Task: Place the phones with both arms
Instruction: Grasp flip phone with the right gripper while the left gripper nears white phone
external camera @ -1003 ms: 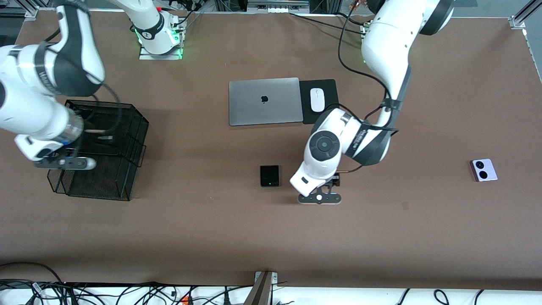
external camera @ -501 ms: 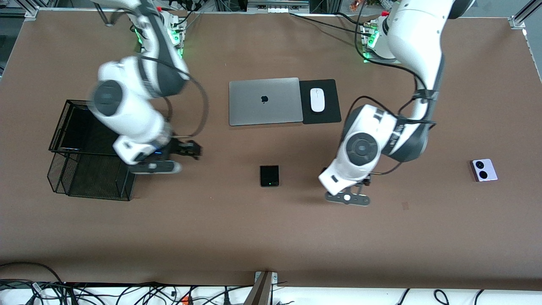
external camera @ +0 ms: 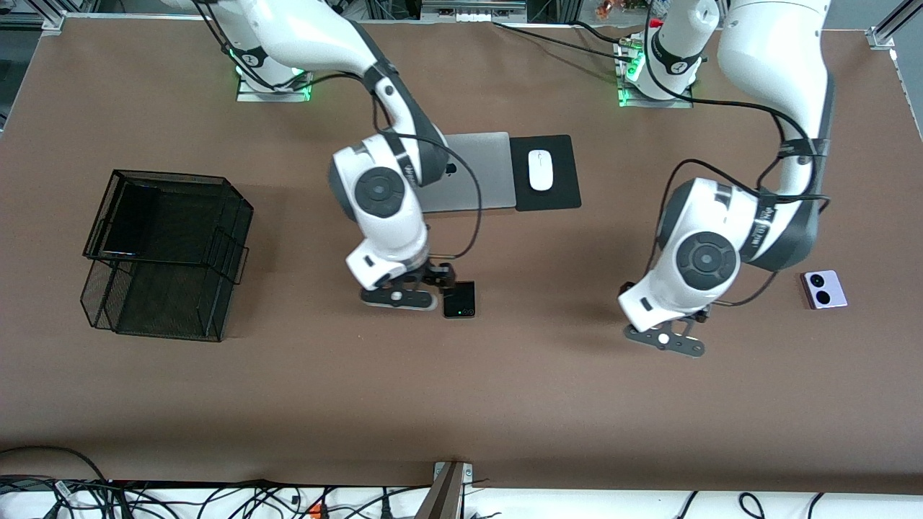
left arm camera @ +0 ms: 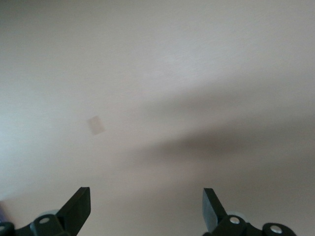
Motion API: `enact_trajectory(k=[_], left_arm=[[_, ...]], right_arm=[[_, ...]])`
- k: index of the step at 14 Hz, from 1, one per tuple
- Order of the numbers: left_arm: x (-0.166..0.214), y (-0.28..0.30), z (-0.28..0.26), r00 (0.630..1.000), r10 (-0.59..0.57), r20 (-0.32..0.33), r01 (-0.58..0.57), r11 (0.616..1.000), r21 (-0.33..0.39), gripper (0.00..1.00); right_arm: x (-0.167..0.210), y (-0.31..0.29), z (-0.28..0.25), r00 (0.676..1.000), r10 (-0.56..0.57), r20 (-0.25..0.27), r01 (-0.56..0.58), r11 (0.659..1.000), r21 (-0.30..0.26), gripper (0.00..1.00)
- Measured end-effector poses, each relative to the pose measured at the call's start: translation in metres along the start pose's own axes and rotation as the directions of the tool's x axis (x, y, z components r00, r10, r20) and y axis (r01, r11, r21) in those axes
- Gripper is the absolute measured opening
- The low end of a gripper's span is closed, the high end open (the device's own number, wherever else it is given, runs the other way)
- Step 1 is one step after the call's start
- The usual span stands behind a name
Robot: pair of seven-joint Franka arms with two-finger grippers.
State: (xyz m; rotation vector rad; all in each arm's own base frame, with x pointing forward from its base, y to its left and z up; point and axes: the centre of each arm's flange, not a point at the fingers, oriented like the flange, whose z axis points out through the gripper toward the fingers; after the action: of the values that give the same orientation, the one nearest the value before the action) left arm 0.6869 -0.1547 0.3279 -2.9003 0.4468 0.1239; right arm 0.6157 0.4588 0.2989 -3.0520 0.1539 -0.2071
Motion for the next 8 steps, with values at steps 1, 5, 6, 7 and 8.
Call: enact_trajectory(k=[1, 5, 6, 7, 8], left_arm=[[-0.002, -0.014, 0.003, 1.0, 0.02, 0.006, -0.02, 1.0, 0.011, 1.0], [-0.016, -0.068, 0.012, 0.991, 0.127, 0.037, -0.129, 0.99, 0.049, 1.0], [-0.021, -0.083, 0.011, 0.987, 0.154, 0.045, -0.157, 0.986, 0.059, 1.0], [-0.027, -0.098, 0.012, 0.983, 0.176, 0.055, -0.179, 0.981, 0.071, 1.0], [-0.033, -0.112, 0.012, 0.98, 0.189, 0.063, -0.194, 0.978, 0.08, 1.0]], right_arm=[[-0.006, -0.011, 0.014, 1.0, 0.011, -0.013, -0.011, 1.0, 0.025, 1.0], [-0.024, -0.031, 0.071, 0.997, 0.05, -0.057, -0.044, 0.995, 0.091, 1.0], [-0.025, -0.03, 0.081, 0.997, 0.049, -0.06, -0.043, 0.995, 0.09, 1.0], [-0.027, -0.029, 0.09, 0.997, 0.047, -0.059, -0.042, 0.996, 0.085, 1.0], [-0.028, -0.028, 0.095, 0.998, 0.04, -0.057, -0.035, 0.996, 0.08, 1.0]])
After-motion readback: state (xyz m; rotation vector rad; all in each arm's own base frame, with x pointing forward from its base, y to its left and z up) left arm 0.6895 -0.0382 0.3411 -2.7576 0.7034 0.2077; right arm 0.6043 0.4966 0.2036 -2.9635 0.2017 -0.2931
